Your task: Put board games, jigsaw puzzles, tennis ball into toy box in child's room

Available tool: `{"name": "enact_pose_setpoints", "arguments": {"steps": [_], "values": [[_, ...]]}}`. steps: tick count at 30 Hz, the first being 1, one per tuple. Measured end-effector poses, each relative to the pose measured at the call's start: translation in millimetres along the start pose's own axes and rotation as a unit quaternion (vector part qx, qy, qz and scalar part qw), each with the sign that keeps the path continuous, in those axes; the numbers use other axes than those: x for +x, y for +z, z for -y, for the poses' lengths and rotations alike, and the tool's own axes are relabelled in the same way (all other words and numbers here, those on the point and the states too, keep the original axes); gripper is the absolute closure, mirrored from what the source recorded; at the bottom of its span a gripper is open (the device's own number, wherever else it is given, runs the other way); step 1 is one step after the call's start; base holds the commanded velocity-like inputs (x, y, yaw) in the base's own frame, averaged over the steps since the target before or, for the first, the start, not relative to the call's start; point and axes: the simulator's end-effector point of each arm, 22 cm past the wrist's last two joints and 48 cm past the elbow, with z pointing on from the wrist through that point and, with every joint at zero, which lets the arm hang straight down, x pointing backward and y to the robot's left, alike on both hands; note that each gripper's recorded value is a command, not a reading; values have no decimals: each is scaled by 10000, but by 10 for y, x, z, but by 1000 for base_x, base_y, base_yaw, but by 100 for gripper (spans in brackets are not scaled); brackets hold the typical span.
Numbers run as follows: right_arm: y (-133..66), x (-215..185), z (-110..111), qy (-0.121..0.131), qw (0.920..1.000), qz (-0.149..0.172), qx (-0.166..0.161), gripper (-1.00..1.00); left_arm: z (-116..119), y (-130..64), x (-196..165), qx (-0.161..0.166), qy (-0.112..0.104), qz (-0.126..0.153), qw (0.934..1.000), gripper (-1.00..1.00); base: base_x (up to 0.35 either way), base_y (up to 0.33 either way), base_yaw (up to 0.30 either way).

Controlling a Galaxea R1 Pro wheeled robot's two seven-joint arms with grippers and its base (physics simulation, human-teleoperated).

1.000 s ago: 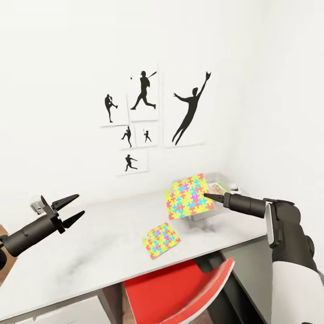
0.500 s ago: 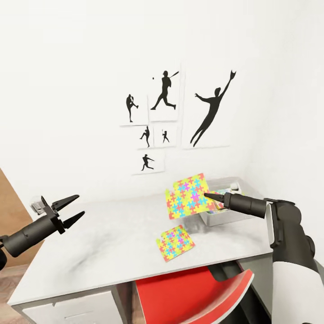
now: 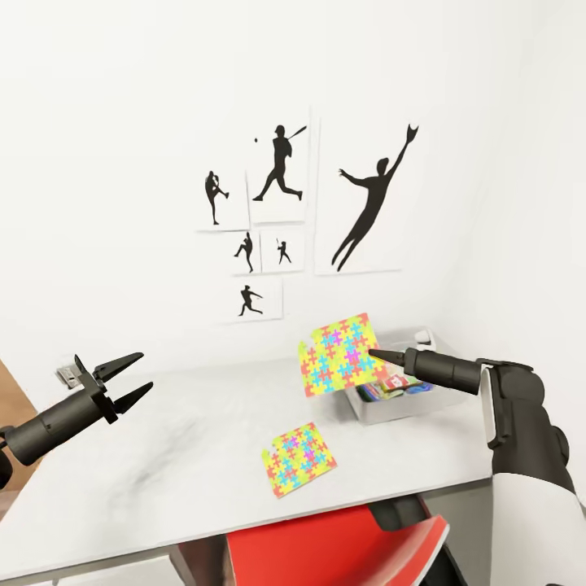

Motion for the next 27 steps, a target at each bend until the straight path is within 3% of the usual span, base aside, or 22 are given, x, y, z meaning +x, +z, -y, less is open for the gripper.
{"name": "enact_pose_setpoints", "arguments": {"steps": [9, 16, 21, 24, 25, 27], "values": [[-6, 0, 11, -10, 10000, -12, 29, 100, 9, 0, -2, 11, 4, 2, 10000, -100, 34, -28, 203], [-8, 8, 68, 48, 10000, -31, 76, 100, 16, -3, -5, 27, 3, 7, 10000, -100, 1, -39, 17], [2, -20, 415, 549, 9981, -210, 168, 100, 13, -1, -6, 23, 0, 14, 10000, -100, 10, -94, 2], [-136, -310, 808, 1045, 9934, -321, 359, 100, 11, -2, -6, 24, -4, 14, 10000, -100, 4, -30, 1], [-271, -447, 1021, 1344, 9890, -355, 513, 100, 9, 0, -6, 26, -5, 12, 10000, -100, 2, -16, 0], [-450, -588, 1235, 1559, 9845, -338, 734, 100, 11, 0, -2, 25, -5, 8, 10000, -100, 1, -10, 0]]}}
